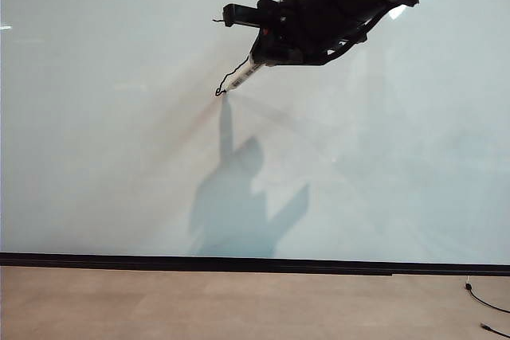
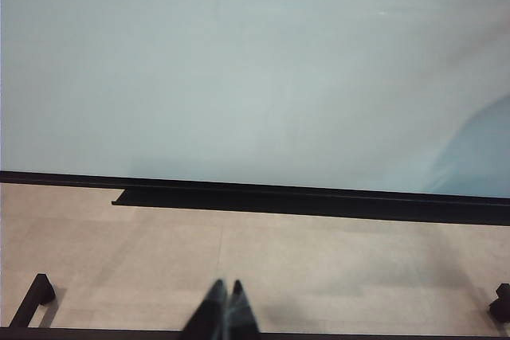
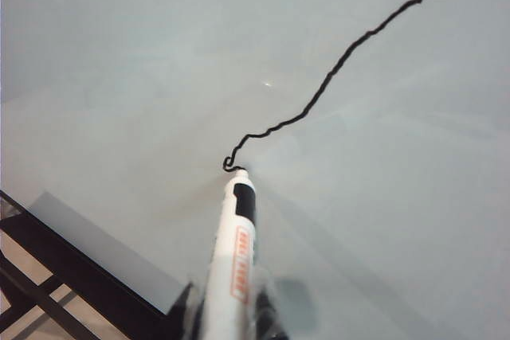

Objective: Pick up the pen on the shelf to the right of the whiteboard and write the letter Z.

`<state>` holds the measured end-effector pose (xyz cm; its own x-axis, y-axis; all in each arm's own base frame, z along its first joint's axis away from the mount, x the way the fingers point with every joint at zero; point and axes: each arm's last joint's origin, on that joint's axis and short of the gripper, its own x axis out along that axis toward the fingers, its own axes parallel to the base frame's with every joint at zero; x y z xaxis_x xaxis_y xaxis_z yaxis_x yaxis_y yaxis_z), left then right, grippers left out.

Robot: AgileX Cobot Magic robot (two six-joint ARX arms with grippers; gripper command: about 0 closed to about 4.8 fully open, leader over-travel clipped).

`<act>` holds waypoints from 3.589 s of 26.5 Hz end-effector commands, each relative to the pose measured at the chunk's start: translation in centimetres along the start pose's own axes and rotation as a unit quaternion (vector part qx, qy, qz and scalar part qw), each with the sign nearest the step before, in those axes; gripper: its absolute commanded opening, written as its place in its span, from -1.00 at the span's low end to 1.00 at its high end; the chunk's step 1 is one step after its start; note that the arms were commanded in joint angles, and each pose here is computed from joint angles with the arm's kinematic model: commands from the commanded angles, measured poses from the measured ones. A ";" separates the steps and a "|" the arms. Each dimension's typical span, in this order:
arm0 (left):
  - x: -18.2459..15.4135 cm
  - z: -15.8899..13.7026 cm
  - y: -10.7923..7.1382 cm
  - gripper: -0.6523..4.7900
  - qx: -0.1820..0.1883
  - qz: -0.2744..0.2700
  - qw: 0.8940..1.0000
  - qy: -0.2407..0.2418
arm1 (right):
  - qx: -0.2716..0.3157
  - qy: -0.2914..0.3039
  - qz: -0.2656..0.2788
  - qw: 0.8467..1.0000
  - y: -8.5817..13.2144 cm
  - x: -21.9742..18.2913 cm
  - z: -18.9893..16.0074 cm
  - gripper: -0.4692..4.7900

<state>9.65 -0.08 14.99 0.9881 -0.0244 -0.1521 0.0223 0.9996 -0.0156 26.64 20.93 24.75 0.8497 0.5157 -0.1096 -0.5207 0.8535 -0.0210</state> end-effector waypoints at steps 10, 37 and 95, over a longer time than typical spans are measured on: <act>0.0 0.1 0.0 -0.78 0.002 0.000 1.000 -0.004 | 0.004 -0.006 -0.050 0.999 -1.2 -1.6 0.2 -0.84; 0.0 0.1 0.0 -0.78 0.002 0.000 1.000 -0.004 | -0.007 -0.039 -0.036 0.999 -0.7 -5.9 1.5 -0.84; 0.0 0.1 0.0 -0.78 0.002 0.000 1.000 -0.004 | -0.040 -0.101 -0.045 0.993 -2.8 -23.1 -10.1 -0.84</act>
<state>9.65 -0.08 14.99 0.9880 -0.0240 -0.1525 0.0219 0.9996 -0.0157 7.63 5.85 17.22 0.8940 0.4446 0.0560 -0.4332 0.8894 -0.1458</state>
